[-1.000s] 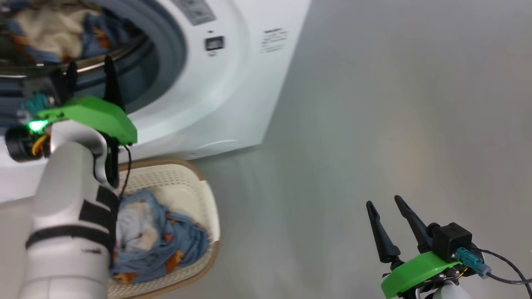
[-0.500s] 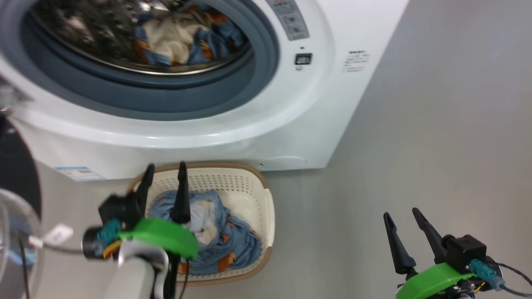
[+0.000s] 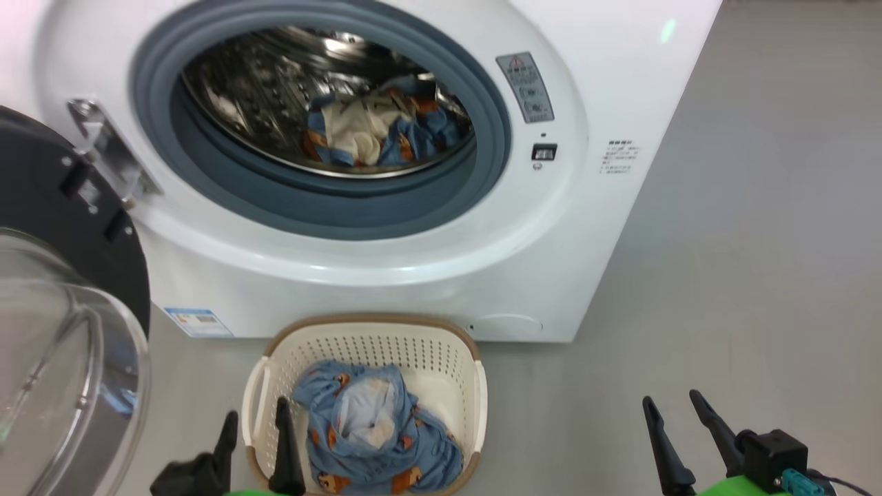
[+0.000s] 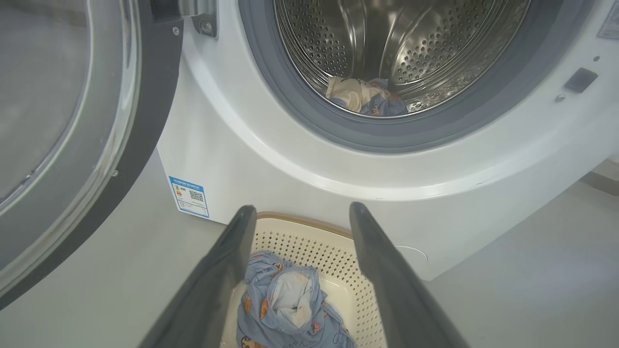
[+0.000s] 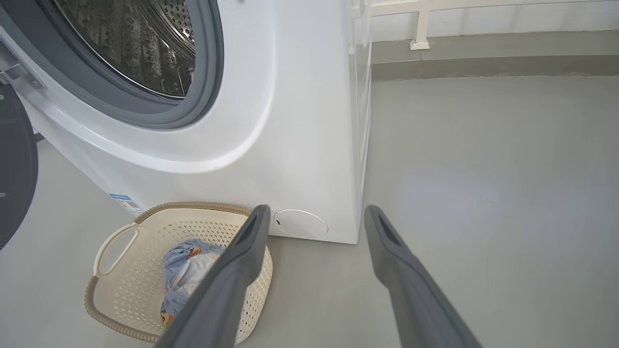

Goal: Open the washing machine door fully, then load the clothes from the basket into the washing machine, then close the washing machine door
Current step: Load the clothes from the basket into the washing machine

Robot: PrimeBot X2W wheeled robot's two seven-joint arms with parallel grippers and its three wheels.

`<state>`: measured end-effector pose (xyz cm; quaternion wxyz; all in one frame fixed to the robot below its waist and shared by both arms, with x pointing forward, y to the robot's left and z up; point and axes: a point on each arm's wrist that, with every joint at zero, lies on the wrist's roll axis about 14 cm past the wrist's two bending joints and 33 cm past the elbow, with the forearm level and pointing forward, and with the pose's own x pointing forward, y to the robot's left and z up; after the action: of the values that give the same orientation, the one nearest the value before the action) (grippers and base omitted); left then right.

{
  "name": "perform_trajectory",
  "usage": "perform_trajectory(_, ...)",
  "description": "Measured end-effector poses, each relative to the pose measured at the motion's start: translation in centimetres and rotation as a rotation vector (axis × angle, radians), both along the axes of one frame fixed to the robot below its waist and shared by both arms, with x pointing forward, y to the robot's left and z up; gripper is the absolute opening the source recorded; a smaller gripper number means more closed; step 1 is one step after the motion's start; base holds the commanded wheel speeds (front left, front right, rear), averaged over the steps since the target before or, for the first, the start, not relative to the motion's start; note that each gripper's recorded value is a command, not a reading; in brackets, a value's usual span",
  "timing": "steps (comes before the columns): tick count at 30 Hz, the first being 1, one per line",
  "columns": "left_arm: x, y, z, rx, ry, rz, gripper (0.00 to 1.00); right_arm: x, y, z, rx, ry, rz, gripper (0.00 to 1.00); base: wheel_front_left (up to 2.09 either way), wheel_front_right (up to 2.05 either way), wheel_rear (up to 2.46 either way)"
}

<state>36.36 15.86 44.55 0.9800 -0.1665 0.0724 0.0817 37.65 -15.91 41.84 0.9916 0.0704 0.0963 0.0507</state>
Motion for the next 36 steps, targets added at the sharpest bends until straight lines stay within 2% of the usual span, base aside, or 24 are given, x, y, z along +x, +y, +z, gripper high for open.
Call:
perform_trajectory(13,-4.3,1.3,1.1,0.012,-0.034,0.044,1.00,-2.5,-0.3,2.2,0.000,-0.060,-0.011,1.00,0.00,0.00,0.00)
perform_trajectory(36,-4.3,0.4,2.4,0.023,-0.077,0.005,1.00,-4.1,-2.3,3.4,0.007,-0.100,-0.082,1.00,0.00,0.00,0.00)
